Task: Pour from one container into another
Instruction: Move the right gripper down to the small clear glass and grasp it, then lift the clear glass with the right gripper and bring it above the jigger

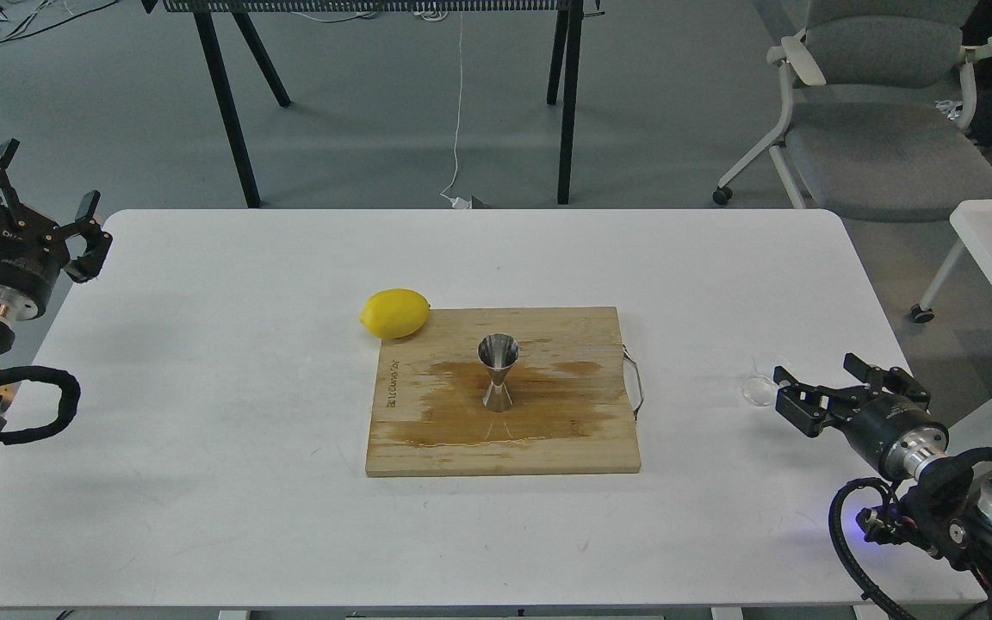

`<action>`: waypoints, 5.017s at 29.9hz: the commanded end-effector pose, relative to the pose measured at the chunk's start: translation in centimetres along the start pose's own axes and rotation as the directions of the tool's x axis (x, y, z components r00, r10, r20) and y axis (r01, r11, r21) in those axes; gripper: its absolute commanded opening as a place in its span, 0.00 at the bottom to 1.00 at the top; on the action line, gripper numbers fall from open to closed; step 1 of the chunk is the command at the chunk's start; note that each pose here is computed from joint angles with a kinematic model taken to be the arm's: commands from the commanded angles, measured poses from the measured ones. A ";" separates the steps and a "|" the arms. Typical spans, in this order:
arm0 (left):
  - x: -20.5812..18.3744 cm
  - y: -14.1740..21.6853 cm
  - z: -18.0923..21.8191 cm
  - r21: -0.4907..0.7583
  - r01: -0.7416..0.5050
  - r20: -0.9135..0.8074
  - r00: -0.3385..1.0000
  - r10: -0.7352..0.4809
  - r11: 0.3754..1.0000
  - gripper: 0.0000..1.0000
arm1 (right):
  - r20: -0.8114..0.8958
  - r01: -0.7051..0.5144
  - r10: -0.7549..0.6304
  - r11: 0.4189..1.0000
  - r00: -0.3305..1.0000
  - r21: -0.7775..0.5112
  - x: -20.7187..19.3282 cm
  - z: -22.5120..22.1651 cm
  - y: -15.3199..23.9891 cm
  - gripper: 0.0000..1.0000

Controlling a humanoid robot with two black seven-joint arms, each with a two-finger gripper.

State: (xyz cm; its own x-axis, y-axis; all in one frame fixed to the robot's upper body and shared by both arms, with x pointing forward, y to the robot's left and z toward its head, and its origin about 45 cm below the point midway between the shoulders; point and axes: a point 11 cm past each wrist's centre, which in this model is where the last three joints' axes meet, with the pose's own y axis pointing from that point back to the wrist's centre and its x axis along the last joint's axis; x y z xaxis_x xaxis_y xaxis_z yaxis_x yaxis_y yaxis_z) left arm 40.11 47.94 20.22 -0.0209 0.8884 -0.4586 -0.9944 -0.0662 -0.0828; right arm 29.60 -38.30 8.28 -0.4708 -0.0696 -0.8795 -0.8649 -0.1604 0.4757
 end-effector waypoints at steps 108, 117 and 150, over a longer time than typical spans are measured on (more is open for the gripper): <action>3.8 2.5 -1.7 0.034 -0.123 0.038 0.992 0.122 0.992 0.92 | -0.414 0.124 -0.210 0.967 0.886 -0.224 -8.1 9.6 -4.9 0.24; 3.8 2.5 -1.8 0.034 -0.123 0.037 0.992 0.122 0.992 0.93 | -0.599 0.110 -0.373 0.897 0.709 -0.428 -12.8 17.1 -6.1 0.24; 3.3 2.4 -2.8 0.048 -0.115 0.026 0.993 0.114 0.992 0.93 | -0.816 -0.116 -0.578 0.813 -0.033 -0.571 -16.3 24.0 -5.3 0.23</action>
State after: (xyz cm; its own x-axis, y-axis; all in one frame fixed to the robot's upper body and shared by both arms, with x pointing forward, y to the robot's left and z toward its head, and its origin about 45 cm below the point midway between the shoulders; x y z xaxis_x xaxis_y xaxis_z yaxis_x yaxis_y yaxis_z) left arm 37.90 49.45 16.06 -0.1373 0.8866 -0.4418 -0.9891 -0.1465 0.0134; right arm 37.62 -12.78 20.37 0.6245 -0.7145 -0.3155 -0.5546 -0.6901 0.4650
